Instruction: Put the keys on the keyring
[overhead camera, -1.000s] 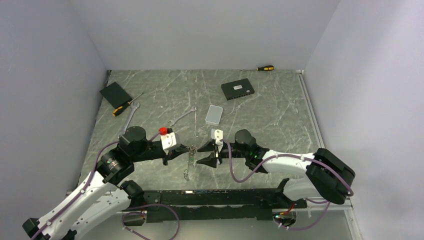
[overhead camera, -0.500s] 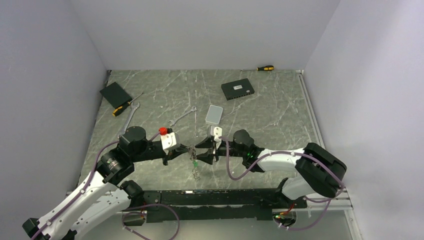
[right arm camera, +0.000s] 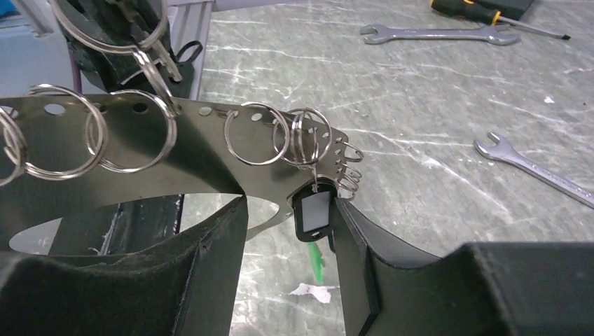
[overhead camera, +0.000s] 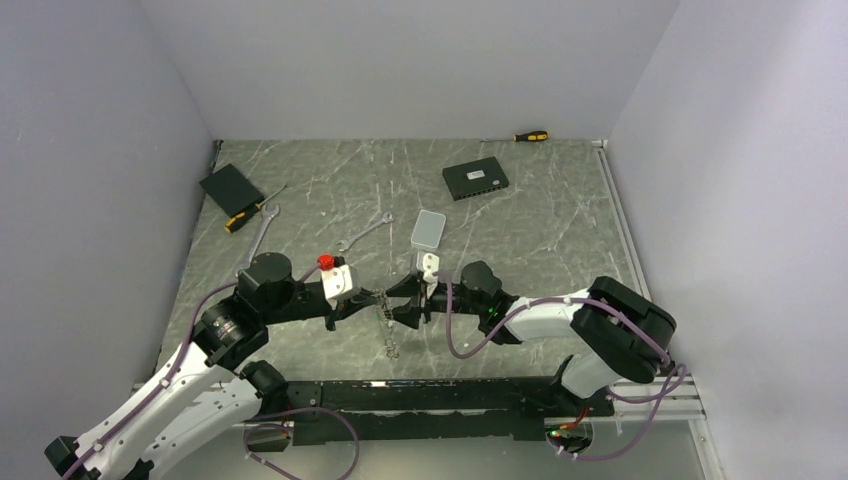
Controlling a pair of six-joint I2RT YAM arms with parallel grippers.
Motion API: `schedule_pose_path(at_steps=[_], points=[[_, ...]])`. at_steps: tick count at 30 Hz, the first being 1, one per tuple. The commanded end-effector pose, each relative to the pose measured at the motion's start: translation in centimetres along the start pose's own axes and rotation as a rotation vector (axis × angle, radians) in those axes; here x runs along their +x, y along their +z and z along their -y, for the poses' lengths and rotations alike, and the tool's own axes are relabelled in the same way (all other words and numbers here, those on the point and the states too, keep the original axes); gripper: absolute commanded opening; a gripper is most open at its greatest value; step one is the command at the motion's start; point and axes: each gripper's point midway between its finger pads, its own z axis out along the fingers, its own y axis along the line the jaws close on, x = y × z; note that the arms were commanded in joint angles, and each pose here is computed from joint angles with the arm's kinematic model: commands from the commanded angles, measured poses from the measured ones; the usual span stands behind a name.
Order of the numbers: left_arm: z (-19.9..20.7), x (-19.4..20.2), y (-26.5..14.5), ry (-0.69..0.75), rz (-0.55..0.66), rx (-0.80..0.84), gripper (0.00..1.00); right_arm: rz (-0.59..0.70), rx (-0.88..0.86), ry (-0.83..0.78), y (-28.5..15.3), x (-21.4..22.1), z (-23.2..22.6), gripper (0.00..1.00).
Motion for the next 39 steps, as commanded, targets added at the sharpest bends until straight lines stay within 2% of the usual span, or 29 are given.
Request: schedule_pose_path(at_steps=[1, 5, 7, 11, 19, 24, 30, 39], points=[[-0.4, -2.5, -0.5, 0.055, 0.074, -0.018, 0.0, 0.109, -0.043, -0.08, 1.1, -3.3, -0.7, 0.51], [-0.4, -2.5, -0.5, 0.055, 0.075, -0.016, 0.0, 0.119, -0.049, -0.101, 1.3, -3.3, -0.7, 0.51], [-0.3, -2.6, -0.5, 0.056, 0.078, -0.016, 0.0, 0.118, -0.048, -0.106, 1.5, -3.3, -0.7, 0.46], [-0.4, -2.6, -0.6, 0.058, 0.081, -0.02, 0.0, 0.109, -0.046, -0.1, 1.6, -3.0, -0.5, 0.24], [-0.4, -2.6, -0.6, 0.06, 0.077, -0.021, 0.0, 0.084, -0.034, -0.122, 1.2, -2.8, -0.4, 0.0], [0.0, -2.6, -0.6, 0.065, 0.082, 0.0, 0.0, 0.064, 0.01, -0.163, 0.5, -3.4, 0.1, 0.0], [1.1, -2.7, -0.5, 0.083, 0.096, 0.065, 0.0, 0.042, 0.218, -0.279, -0.8, -5.5, 3.6, 0.0], [2.6, -2.2, -0.1, 0.083, 0.087, 0.171, 0.2, 0.069, 0.282, -0.505, -0.7, -9.7, 4.5, 0.0]])
